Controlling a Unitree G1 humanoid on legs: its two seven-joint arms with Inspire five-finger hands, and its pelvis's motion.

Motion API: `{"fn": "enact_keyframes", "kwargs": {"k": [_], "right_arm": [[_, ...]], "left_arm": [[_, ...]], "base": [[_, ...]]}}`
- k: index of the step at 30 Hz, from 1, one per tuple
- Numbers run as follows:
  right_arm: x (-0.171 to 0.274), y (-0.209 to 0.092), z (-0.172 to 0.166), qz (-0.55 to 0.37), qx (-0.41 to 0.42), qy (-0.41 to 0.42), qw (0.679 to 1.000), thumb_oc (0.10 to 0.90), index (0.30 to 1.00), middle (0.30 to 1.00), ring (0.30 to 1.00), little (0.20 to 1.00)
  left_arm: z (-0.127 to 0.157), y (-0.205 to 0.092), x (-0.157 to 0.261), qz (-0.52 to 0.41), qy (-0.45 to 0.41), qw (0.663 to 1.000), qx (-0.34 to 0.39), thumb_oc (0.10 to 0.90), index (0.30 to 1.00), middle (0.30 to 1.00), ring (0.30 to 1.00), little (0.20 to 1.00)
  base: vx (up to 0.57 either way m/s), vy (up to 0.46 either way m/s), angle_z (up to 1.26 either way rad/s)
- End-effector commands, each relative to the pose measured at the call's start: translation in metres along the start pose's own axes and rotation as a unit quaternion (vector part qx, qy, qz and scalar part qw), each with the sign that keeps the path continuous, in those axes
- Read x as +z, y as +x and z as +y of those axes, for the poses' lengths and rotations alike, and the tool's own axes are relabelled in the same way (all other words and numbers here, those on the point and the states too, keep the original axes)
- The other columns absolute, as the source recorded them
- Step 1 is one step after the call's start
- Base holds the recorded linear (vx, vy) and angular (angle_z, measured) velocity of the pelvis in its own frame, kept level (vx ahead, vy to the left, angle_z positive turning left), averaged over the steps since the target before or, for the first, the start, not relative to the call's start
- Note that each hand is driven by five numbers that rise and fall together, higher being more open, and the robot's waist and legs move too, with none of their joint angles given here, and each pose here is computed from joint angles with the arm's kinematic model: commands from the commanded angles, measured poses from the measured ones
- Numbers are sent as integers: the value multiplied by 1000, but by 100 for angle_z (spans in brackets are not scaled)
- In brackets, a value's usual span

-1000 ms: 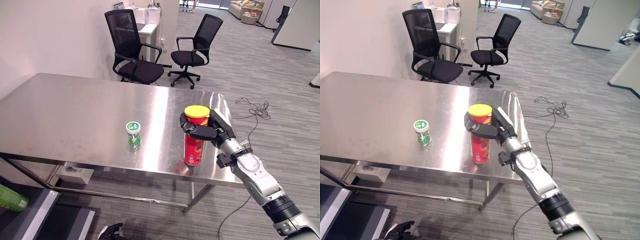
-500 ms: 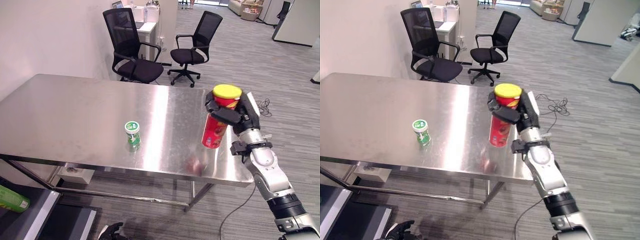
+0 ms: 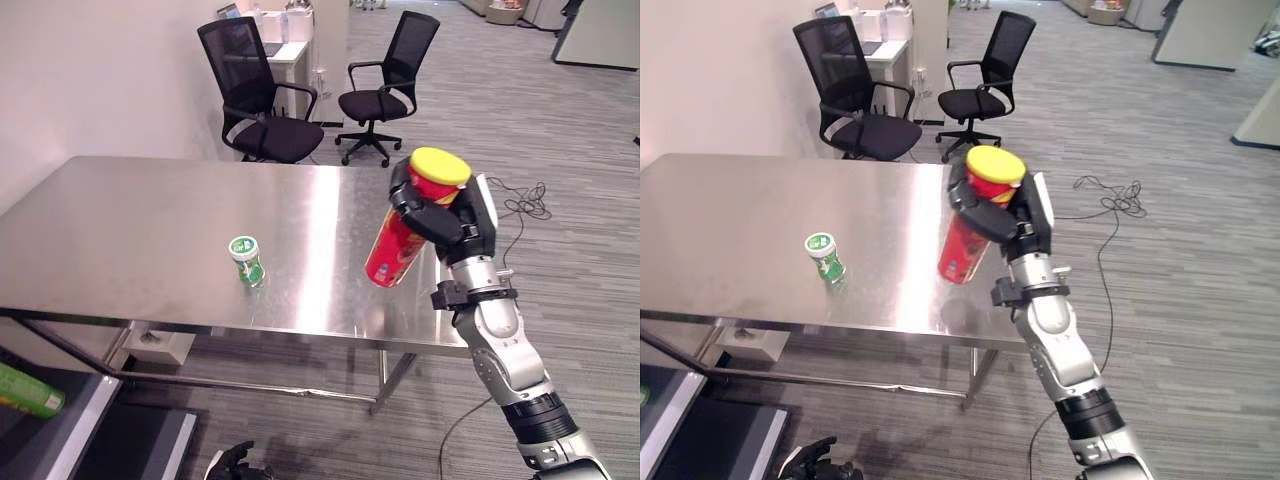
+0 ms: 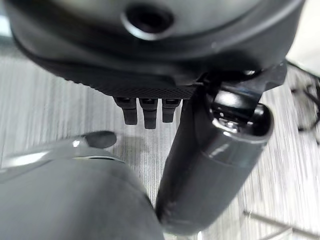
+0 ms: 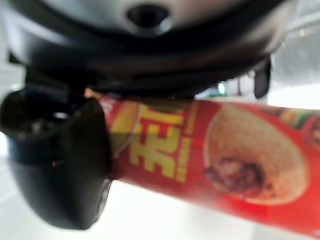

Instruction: Put the goods on the table back onto the shelves and tidy them up.

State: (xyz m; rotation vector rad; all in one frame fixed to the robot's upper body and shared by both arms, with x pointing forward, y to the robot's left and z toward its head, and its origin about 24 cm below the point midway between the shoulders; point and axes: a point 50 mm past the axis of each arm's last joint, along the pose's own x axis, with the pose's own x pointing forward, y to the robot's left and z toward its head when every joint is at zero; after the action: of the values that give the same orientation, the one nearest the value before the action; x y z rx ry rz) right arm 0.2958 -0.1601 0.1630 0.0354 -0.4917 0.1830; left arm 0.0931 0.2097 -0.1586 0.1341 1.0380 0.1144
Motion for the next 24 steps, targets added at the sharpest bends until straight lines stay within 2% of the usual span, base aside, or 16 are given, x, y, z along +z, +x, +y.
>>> {"fn": "enact_keyframes", "kwargs": {"k": [1, 2, 6, 10, 16, 17, 21, 23, 24], "right_arm": [[97, 28, 0, -248, 7, -14, 969, 400, 300, 300, 300, 300], [104, 25, -9, -259, -8, -47, 965, 400, 300, 300, 300, 300], [114, 26, -16, -274, -17, -93, 957, 400, 300, 300, 300, 300], [126, 21, -25, -296, -36, -149, 943, 400, 300, 300, 300, 300], [135, 10, -41, -305, -69, -200, 929, 400, 300, 300, 300, 300], [139, 7, -45, -310, -80, -213, 923, 400, 300, 300, 300, 300], [133, 6, -42, -293, -77, -214, 929, 400, 300, 300, 300, 300], [122, 5, -42, -271, -81, -201, 938, 400, 300, 300, 300, 300], [105, 0, -34, -241, -67, -151, 956, 400, 300, 300, 300, 300]], "left_arm": [[11, 0, -3, 6, 32, 999, 25, 800, 900, 900, 900, 900], [10, 0, -2, 3, 22, 1000, 22, 800, 900, 900, 900, 900], [10, -1, -7, 14, 3, 1000, 26, 800, 900, 900, 900, 900], [2, 0, -10, 31, 19, 999, 15, 800, 900, 900, 900, 900], [-30, 3, 3, 2, 127, 989, -73, 800, 900, 900, 900, 900], [-43, 1, 9, -23, 153, 983, -103, 800, 900, 900, 900, 900], [-56, 0, 11, -29, 187, 973, -133, 800, 900, 900, 900, 900], [-52, 0, 6, -11, 167, 978, -123, 800, 900, 900, 900, 900], [-48, -3, -12, 34, 135, 984, -110, 800, 900, 900, 900, 900]], "base": [[-297, -142, 62], [-287, -141, 87], [-193, -124, 75], [-259, -70, 41], [-355, -8, 93], [-254, 90, 104], [-402, 211, 102], [-459, 169, 3], [-314, 97, -24]]}}
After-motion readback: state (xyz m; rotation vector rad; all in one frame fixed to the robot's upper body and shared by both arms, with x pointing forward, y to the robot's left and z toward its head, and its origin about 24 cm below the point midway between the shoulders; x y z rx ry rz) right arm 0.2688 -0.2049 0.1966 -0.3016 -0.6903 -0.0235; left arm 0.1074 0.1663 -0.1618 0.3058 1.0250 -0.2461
